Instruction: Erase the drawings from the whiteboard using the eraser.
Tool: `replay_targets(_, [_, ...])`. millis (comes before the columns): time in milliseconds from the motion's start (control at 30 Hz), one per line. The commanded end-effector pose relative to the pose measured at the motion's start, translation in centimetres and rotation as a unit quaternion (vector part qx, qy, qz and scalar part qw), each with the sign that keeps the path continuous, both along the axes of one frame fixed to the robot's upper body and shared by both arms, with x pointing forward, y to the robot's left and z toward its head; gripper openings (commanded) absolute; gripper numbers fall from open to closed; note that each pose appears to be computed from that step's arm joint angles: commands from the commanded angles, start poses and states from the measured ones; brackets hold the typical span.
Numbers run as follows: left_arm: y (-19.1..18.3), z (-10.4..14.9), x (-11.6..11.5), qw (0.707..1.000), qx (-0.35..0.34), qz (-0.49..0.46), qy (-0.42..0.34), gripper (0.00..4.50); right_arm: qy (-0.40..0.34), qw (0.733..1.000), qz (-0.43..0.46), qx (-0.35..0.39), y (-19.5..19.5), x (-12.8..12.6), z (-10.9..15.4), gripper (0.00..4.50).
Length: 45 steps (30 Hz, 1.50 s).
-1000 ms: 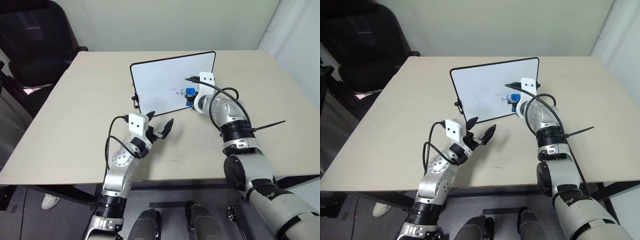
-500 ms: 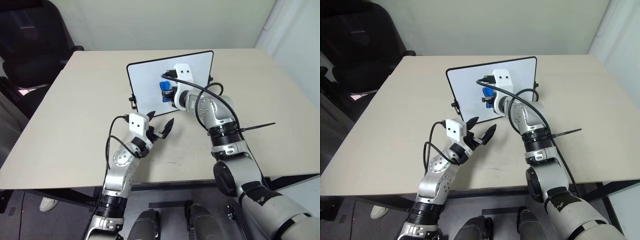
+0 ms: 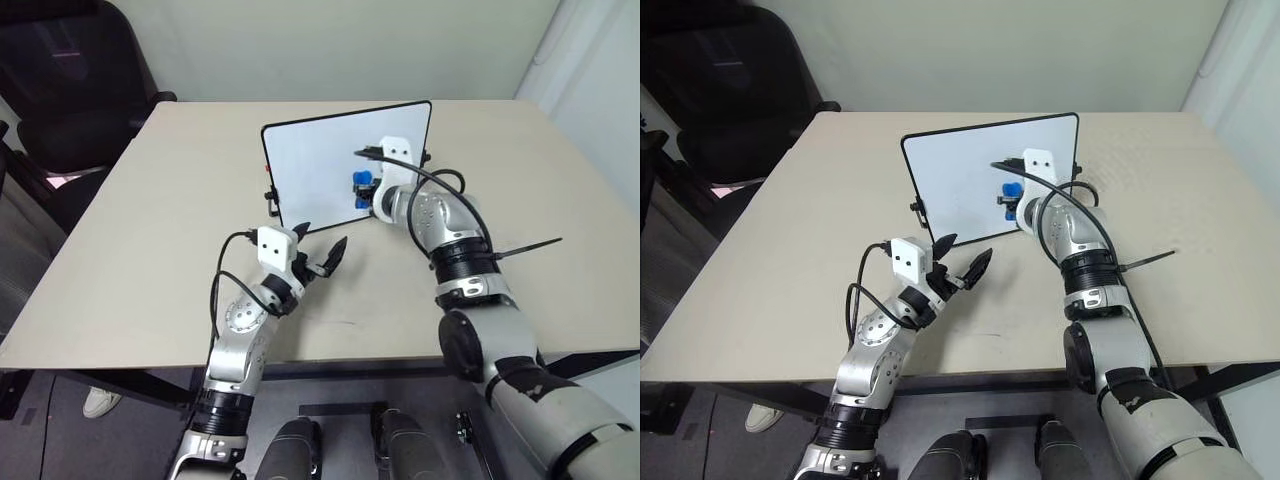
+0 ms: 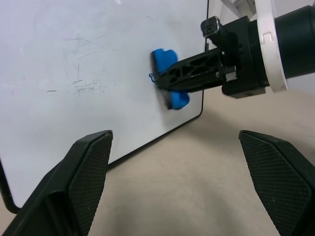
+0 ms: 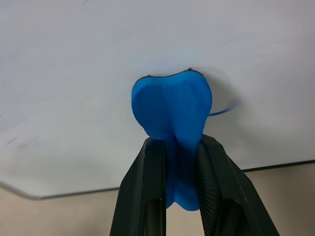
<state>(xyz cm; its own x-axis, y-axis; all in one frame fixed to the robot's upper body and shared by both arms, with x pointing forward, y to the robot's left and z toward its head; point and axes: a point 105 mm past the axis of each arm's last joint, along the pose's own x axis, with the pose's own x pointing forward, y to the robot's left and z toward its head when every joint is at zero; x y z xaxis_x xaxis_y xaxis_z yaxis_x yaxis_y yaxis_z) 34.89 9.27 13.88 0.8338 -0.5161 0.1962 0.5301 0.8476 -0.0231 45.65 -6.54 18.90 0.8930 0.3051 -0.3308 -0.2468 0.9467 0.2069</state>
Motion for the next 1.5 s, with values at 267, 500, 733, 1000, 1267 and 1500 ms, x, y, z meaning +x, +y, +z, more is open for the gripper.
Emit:
replay_targets(267, [0.1,1.4,0.2,1.000,-0.004,-0.003,-0.025,4.50,-0.002,0.999,-0.036,-0.022,-1.6,0.8,0.1,0.44])
replay_targets(500, [0.0,1.5,0.3,1.000,0.000,-0.004,-0.027,4.50,-0.035,0.998,0.045,-0.009,2.5,-0.3,1.6,0.44])
replay_targets(733, [-0.1,1.5,0.2,1.000,-0.001,-0.005,-0.027,4.50,-0.049,0.994,0.098,-0.008,4.6,-1.9,2.4,0.44])
replay_targets(1000, [-0.2,1.5,0.2,1.000,-0.003,-0.006,-0.027,4.50,-0.044,0.992,0.118,-0.018,5.3,-2.4,1.8,0.44])
replay_targets(1267, [-0.2,1.4,0.2,1.000,-0.004,-0.003,-0.027,4.50,-0.018,1.000,0.010,-0.015,0.0,0.3,0.8,0.44])
replay_targets(1500, [-0.1,1.5,0.2,1.000,-0.002,-0.001,-0.028,4.50,-0.015,1.000,-0.024,-0.006,-1.5,1.1,0.8,0.44])
